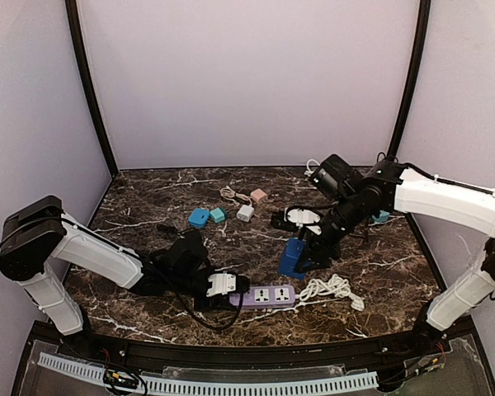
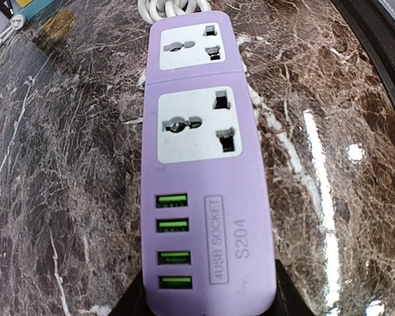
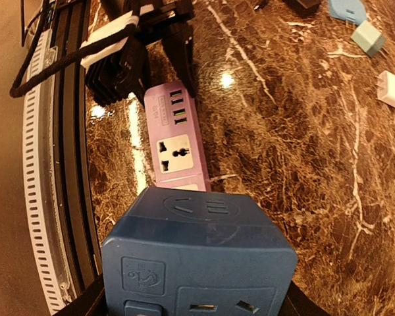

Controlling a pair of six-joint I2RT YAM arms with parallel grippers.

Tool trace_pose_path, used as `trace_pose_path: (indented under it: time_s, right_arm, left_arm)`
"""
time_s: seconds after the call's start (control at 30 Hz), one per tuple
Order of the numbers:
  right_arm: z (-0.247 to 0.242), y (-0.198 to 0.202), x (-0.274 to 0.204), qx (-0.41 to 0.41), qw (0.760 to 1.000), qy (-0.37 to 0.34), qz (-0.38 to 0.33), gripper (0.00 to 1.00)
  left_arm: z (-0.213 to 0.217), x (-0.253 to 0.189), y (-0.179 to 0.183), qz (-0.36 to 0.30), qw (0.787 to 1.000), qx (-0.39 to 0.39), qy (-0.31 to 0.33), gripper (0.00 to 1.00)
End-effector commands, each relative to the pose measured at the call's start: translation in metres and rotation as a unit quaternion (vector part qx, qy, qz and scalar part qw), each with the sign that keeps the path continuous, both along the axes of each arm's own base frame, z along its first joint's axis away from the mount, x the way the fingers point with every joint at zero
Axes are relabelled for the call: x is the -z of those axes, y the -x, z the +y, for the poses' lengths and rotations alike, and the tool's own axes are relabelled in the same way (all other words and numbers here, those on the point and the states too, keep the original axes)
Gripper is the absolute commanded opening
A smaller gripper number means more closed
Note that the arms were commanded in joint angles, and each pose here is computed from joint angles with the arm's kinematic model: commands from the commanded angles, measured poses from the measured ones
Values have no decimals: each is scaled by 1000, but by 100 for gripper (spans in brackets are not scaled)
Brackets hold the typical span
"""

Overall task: Insert the plug
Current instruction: Adjust the socket at the center of the board.

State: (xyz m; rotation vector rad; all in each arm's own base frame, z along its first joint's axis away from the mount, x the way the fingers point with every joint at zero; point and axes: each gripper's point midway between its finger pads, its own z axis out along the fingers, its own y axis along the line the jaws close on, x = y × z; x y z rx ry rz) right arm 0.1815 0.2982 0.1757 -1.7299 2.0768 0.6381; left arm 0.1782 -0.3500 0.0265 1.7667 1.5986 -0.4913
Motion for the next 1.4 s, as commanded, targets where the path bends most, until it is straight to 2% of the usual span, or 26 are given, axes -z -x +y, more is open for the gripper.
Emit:
trace_pose_path:
  time_s: [0.0, 0.1, 0.23, 0.3, 0.37, 0.4, 0.43, 0.47, 0.53, 0.6, 0.67, 0.77, 0.87, 1.03, 1.13, 1.27, 1.37]
  right_arm:
    - [22, 20, 9, -62, 998, 1, 2, 0]
    - [31, 7, 16, -3, 999, 22, 26, 0]
    - [29, -11, 15, 144, 987, 33, 65, 0]
    - [30, -19, 10, 223, 970, 10, 96, 0]
    - [31, -23, 6, 286, 949, -12, 132, 0]
    - [31, -25, 5, 317, 937, -20, 147, 0]
    - [32, -27, 3, 341, 926, -29, 160, 0]
    - [33, -27, 3, 359, 916, -37, 173, 0]
    - [35, -27, 0, 384, 901, -56, 194, 0]
    - [37, -27, -7, 402, 888, -81, 207, 0]
    - [42, -24, -11, 410, 877, -105, 226, 0]
    - [53, -20, -24, 404, 869, -139, 249, 0]
    - [63, -16, -31, 398, 868, -149, 255, 0]
    - [75, -13, -41, 394, 865, -171, 260, 0]
    - [80, -13, -46, 392, 863, -181, 263, 0]
    - [84, -12, -50, 386, 864, -185, 266, 0]
    - [86, -11, -50, 384, 864, -184, 267, 0]
  left_arm:
    - [17, 12, 5, -52, 997, 41, -42, 1]
    - [20, 13, 3, -50, 997, 30, -44, 1]
    - [25, 14, -1, -8, 998, -35, -47, 1]
    - [29, 17, 2, 36, 996, -74, -44, 8]
    - [31, 18, 6, 55, 994, -85, -38, 22]
    - [29, 16, 6, 54, 994, -85, -31, 36]
    - [29, 14, 7, 53, 995, -84, -27, 43]
    - [27, 12, 6, 47, 995, -82, -20, 57]
    - [23, 3, -1, 23, 996, -80, -9, 72]
    - [17, -13, -12, -7, 996, -86, 4, 82]
    - [9, -35, -23, -39, 995, -88, 22, 88]
    - [-5, -74, -31, -69, 993, -80, 57, 91]
    - [-19, -109, -29, -70, 990, -65, 106, 93]
    - [-43, -153, -17, -4, 977, -51, 206, 94]
    - [-48, -161, -4, 22, 972, -25, 233, 93]
    - [-51, -172, -10, 7, 966, -37, 254, 85]
    - [-52, -182, -18, -6, 963, -54, 266, 71]
